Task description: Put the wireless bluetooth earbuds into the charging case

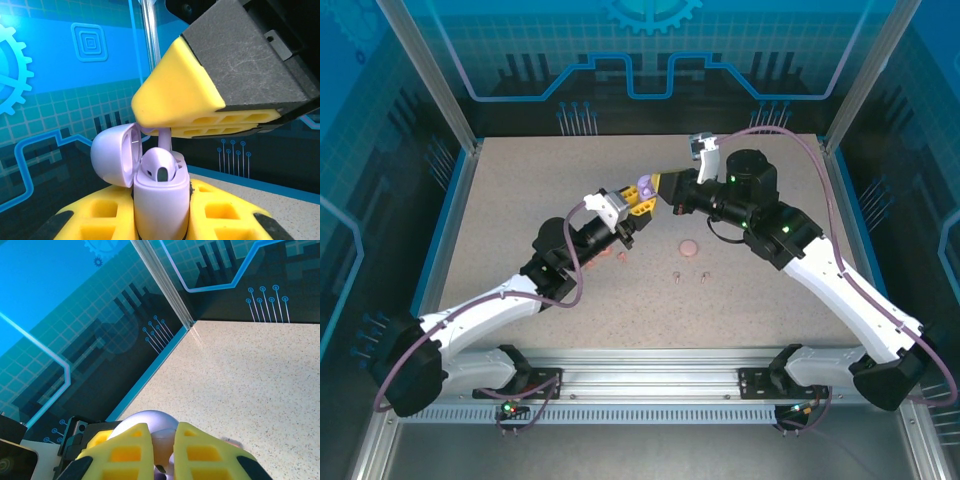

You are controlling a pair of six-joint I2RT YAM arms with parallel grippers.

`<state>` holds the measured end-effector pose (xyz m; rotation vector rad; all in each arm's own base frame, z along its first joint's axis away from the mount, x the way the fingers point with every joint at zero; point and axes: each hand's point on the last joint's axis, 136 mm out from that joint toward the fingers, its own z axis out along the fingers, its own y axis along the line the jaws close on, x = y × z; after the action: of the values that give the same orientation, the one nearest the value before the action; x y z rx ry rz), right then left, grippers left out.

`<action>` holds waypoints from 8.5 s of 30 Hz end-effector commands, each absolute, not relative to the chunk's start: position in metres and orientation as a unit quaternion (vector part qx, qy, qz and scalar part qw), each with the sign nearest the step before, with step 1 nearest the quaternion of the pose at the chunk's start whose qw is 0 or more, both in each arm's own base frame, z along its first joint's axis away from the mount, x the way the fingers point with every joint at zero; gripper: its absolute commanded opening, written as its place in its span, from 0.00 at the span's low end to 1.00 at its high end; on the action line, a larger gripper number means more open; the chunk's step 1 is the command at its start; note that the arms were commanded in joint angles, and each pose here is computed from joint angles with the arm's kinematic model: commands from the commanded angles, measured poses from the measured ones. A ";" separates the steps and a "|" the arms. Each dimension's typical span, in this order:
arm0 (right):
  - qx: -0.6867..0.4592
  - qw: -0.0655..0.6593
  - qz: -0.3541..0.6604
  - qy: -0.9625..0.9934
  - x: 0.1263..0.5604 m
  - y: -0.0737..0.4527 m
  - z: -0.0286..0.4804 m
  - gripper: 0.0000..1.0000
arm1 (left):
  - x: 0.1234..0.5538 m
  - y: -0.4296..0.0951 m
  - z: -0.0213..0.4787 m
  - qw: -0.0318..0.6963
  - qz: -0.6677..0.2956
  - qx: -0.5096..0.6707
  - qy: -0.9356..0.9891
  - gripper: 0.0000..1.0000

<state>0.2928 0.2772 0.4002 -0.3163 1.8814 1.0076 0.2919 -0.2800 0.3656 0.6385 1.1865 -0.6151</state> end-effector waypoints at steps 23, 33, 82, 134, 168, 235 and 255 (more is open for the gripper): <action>-0.146 0.441 0.378 0.801 0.283 0.284 0.367 0.18 | 0.291 -0.280 0.389 0.757 -0.287 0.279 0.517 0.00; -0.111 0.495 0.386 0.770 0.289 0.263 0.418 0.54 | 0.292 -0.282 0.381 0.749 -0.290 0.281 0.525 0.00; -0.013 0.362 0.276 0.890 0.325 0.206 0.342 0.49 | 0.327 -0.301 0.333 0.694 -0.301 0.258 0.601 0.00; 0.173 0.184 0.096 0.963 0.333 0.126 0.135 0.74 | 0.463 -0.283 0.082 0.185 -0.312 -0.111 0.925 0.68; 0.165 0.055 -0.064 0.983 0.368 0.186 0.026 0.74 | 0.420 -0.144 0.273 0.483 -0.244 -0.113 0.834 0.99; 0.359 0.072 0.268 0.891 0.397 0.272 0.141 0.31 | 0.395 -0.284 0.134 0.447 -0.474 -0.079 0.755 0.58; 0.352 0.064 0.274 0.893 0.397 0.276 0.136 0.30 | 0.406 -0.297 0.131 0.445 -0.480 -0.082 0.752 0.46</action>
<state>0.3967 0.2696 0.1263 1.0729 2.7026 0.7807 0.4011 -0.2921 0.1233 -0.1998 1.9012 -1.1718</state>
